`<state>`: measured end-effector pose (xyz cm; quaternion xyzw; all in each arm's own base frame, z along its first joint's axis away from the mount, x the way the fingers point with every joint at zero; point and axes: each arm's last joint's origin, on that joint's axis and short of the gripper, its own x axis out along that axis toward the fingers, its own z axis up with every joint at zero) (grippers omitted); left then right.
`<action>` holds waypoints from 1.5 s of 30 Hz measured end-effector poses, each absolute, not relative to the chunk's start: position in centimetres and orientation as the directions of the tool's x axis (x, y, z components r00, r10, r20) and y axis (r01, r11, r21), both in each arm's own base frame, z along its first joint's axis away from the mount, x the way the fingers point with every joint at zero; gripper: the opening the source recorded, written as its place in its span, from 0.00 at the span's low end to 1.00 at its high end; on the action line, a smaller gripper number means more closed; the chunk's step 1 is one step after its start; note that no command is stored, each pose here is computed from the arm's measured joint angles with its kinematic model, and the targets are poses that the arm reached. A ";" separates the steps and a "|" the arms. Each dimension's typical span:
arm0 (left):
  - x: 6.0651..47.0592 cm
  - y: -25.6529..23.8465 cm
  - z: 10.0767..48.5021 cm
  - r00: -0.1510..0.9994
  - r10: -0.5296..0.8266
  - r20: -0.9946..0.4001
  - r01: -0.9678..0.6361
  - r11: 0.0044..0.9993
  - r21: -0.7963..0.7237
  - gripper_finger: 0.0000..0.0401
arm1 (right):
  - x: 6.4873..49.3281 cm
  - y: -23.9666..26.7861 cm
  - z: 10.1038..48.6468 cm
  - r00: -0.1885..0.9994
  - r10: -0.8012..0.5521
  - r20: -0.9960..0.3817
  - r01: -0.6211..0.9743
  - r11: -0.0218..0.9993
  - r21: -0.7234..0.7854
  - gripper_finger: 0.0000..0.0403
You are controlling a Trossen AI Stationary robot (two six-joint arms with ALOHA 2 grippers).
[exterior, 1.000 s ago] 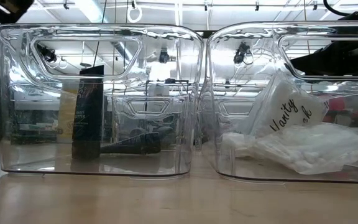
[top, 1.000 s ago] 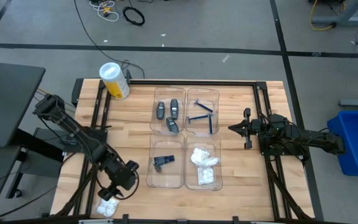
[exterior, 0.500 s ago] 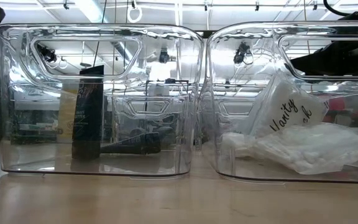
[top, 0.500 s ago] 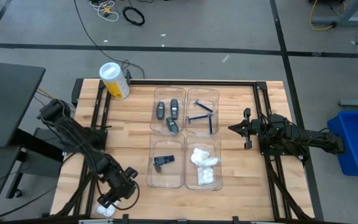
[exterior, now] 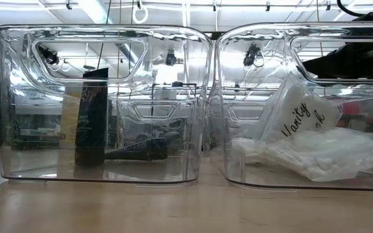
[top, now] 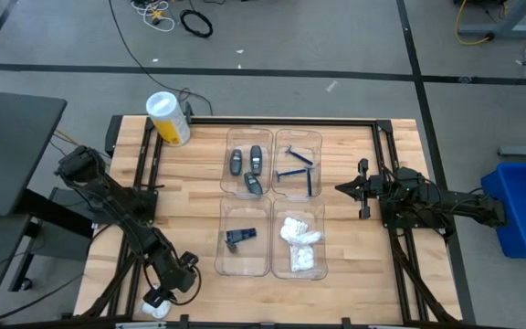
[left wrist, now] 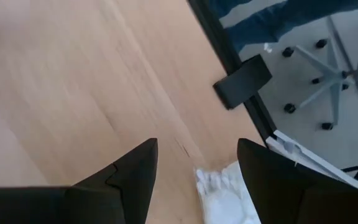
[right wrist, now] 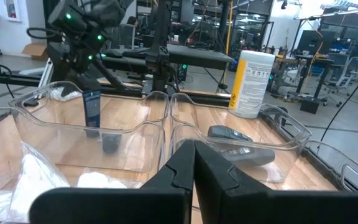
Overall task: Pick & Place Travel size toiletries
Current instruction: Put the cotton pack into the bottom right transparent bin
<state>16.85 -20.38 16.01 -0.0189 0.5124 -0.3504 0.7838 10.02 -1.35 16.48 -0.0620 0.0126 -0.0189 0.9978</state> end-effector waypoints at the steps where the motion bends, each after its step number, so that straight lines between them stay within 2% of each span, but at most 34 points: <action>1: 16.7 -20.2 15.6 0.231 -0.573 -0.787 0.521 0.756 -0.397 0.57 | 10.0 -1.3 16.5 0.999 -0.039 -0.023 0.036 0.992 -0.124 0.03; 8: 15.9 -19.4 13.9 0.216 -0.597 -0.773 0.476 0.755 -0.451 0.57 | 10.0 -1.3 16.5 0.999 -0.039 -0.023 0.036 0.992 -0.124 0.03; 15: 15.2 -19.4 13.2 0.163 -0.677 -0.718 0.467 0.694 -0.548 0.57 | 10.0 -1.3 16.5 0.999 -0.039 -0.023 0.036 0.992 -0.124 0.03; 35: 14.9 -19.7 13.0 0.214 -0.649 -0.730 0.524 0.707 -0.475 0.57 | 10.0 -1.3 16.5 0.999 -0.039 -0.023 0.036 0.992 -0.124 0.03; 45: 15.7 -21.3 11.2 0.163 -0.730 -0.664 0.513 0.638 -0.575 0.57 | 10.0 -1.3 16.5 0.999 -0.039 -0.023 0.036 0.992 -0.124 0.03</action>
